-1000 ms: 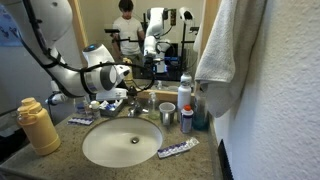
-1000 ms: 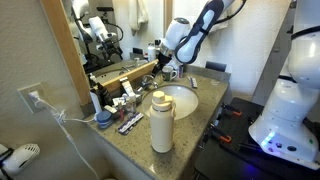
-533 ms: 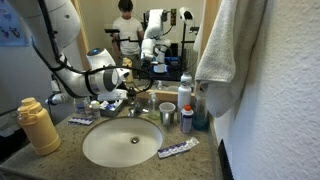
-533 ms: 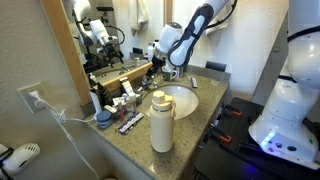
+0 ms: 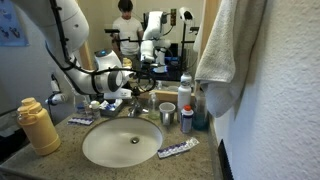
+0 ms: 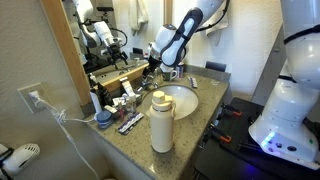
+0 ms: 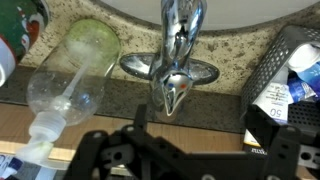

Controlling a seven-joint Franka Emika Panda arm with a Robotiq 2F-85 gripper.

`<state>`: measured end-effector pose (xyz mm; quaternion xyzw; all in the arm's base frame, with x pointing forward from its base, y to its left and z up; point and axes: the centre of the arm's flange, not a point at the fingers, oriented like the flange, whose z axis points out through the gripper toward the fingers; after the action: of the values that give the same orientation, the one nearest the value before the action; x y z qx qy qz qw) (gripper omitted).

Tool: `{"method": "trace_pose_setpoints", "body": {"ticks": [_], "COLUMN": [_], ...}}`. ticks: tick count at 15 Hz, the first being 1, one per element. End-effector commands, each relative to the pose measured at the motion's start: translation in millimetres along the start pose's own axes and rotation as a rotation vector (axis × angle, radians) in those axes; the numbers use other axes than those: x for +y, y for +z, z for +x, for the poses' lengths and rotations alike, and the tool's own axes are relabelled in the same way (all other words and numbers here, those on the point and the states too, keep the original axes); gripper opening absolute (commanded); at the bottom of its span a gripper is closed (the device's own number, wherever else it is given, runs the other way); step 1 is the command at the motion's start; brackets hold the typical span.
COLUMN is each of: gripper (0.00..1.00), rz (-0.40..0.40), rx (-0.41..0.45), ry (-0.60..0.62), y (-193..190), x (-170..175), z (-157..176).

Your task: Push the faucet handle up and then down

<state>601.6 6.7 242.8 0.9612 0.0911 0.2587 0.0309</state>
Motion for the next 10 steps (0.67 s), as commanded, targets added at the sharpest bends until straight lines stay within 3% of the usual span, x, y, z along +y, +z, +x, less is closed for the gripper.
{"method": "trace_pose_setpoints", "body": {"ticks": [1,4,5,6,8,10], "gripper": [1.00,1.00,0.94,0.74,0.69,0.53], "rz": [0.021,0.021,0.016,0.008,0.002,0.002], "rx": [-0.031,-0.046,-0.045,-0.046,-0.050,-0.064], "ry": [0.032,0.063,0.075,0.084,0.098,0.106], "y": [12.5,14.9,13.3,11.5,9.4,11.0], "x": [4.9,4.5,6.3,7.4,10.4,13.1], "z": [11.2,11.1,10.7,10.5,10.1,8.8]}}
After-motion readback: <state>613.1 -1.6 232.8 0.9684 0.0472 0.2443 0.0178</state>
